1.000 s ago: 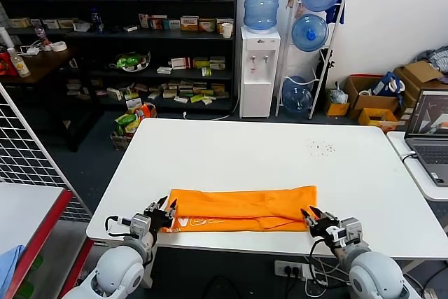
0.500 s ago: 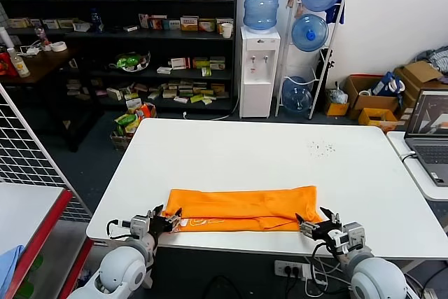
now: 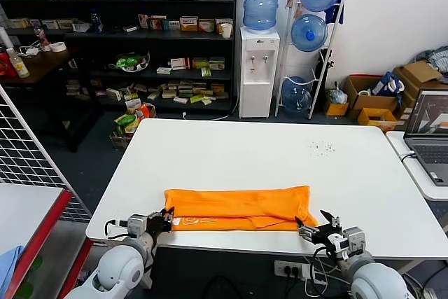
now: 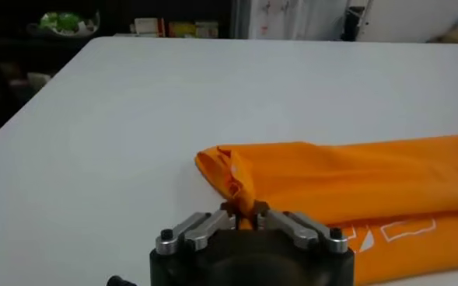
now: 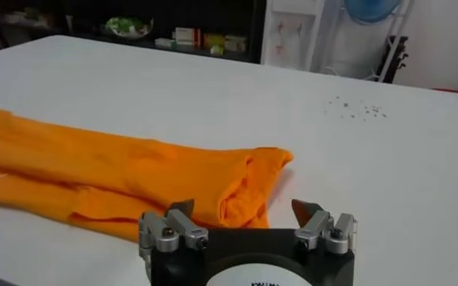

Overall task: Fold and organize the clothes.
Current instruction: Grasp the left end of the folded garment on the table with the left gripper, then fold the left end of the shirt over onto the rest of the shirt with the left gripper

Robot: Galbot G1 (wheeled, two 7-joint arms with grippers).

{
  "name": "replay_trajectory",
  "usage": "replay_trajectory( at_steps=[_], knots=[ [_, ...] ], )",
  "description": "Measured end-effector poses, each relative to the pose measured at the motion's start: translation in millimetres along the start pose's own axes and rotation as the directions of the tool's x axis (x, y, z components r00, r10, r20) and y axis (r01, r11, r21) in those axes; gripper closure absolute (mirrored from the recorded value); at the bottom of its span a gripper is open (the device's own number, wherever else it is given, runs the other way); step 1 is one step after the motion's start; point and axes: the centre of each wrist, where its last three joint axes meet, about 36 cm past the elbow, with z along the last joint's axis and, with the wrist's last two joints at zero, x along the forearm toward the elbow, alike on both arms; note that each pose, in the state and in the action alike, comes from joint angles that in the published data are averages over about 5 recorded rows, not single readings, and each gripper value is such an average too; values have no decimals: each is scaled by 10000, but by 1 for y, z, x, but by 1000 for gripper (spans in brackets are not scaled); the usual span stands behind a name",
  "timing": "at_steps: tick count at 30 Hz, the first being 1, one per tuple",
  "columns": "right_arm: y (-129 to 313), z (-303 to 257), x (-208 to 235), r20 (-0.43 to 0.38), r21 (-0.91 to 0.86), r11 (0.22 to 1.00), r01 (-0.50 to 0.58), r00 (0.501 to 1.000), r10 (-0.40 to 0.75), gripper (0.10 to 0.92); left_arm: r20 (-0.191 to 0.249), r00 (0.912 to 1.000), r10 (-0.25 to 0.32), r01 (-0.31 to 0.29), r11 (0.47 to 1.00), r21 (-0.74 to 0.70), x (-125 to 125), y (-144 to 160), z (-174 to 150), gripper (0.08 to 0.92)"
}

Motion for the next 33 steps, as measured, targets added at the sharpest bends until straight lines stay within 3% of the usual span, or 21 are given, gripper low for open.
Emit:
replay_trajectory(
  at_steps=[4,11,19,23,27,33],
  knots=[
    [2,1,0,158,4,10000,-92,9998,92,200,116,9997,-229,228,9997,33,0,9,-6,865],
    [5,2,0,466,19,9996,-292,9985,290,200,369,9934,-1090,1097,9938,-154,4,45,-17,865],
    [8,6,-2,801,6,9984,-559,9952,557,200,974,9679,-2316,2395,9676,-795,17,105,-42,865],
    [9,7,-4,1067,-26,9976,-689,9919,687,200,1269,9596,-2510,2657,9570,-1164,27,118,-55,865],
    [9,8,-8,1399,-71,9962,-873,9863,874,200,1418,9634,-2274,2459,9604,-1310,38,108,-64,865],
    [7,10,-14,1821,-108,9931,-1164,9764,1164,200,1273,9818,-1411,1555,9816,-1108,45,69,-62,865]
  ],
)
